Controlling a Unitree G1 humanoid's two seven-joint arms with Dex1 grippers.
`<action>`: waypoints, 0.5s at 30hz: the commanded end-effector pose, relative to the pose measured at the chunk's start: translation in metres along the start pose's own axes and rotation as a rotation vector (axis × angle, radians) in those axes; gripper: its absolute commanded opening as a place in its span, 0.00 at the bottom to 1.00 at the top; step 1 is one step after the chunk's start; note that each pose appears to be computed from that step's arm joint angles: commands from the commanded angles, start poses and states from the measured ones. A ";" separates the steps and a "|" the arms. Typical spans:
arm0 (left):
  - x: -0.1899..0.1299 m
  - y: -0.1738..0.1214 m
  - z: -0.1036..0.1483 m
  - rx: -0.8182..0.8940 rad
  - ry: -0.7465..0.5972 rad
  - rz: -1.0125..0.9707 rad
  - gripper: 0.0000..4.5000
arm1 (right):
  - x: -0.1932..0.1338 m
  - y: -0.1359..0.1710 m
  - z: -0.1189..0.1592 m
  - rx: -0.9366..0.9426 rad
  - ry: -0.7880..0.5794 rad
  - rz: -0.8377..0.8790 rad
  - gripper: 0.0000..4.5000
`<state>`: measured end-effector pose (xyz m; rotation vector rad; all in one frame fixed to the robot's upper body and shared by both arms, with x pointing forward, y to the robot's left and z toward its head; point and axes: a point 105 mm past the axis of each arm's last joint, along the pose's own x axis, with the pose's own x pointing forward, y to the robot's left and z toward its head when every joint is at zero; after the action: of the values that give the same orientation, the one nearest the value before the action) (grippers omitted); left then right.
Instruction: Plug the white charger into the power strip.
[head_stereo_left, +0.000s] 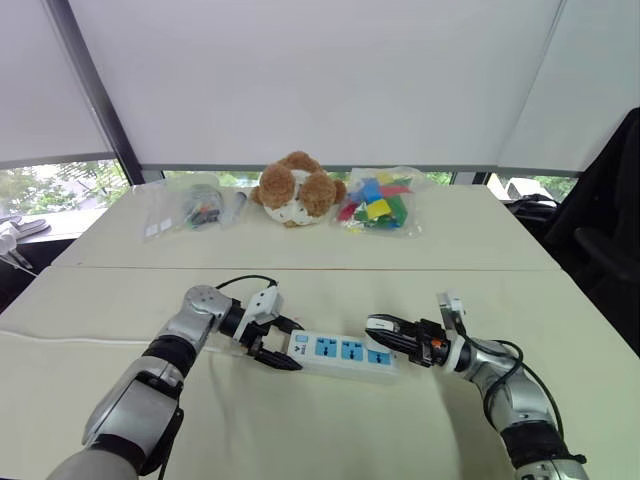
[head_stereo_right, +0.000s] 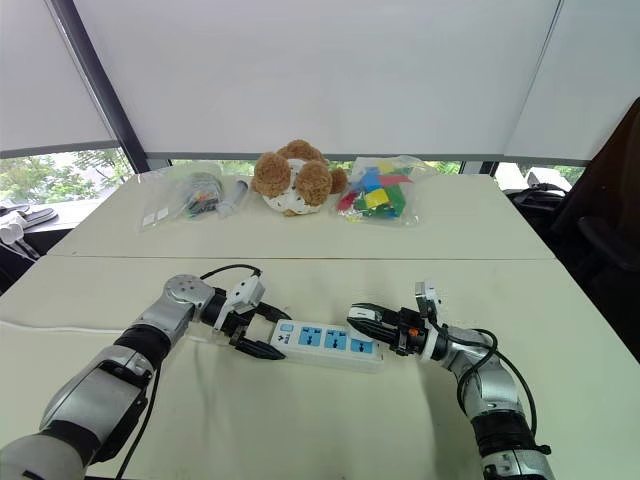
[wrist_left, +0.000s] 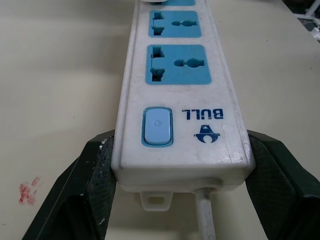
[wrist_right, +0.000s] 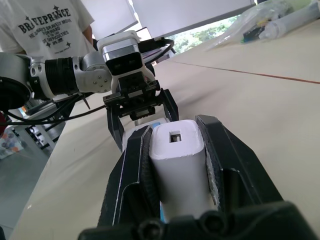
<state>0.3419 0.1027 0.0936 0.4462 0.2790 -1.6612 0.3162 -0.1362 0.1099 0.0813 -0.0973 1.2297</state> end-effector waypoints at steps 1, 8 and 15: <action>-0.004 -0.009 -0.010 -0.013 0.051 -0.042 0.66 | -0.017 0.002 -0.040 0.075 0.117 -0.039 0.18; -0.004 -0.017 -0.014 -0.024 0.040 -0.051 0.66 | -0.027 0.017 -0.088 0.122 0.261 0.018 0.18; -0.008 -0.026 -0.015 -0.022 0.054 -0.055 0.66 | -0.042 0.013 -0.111 0.161 0.380 0.014 0.18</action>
<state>0.3307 0.1176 0.0776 0.4063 0.3327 -1.5937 0.3214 -0.1233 0.0838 -0.0221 -0.1134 1.3393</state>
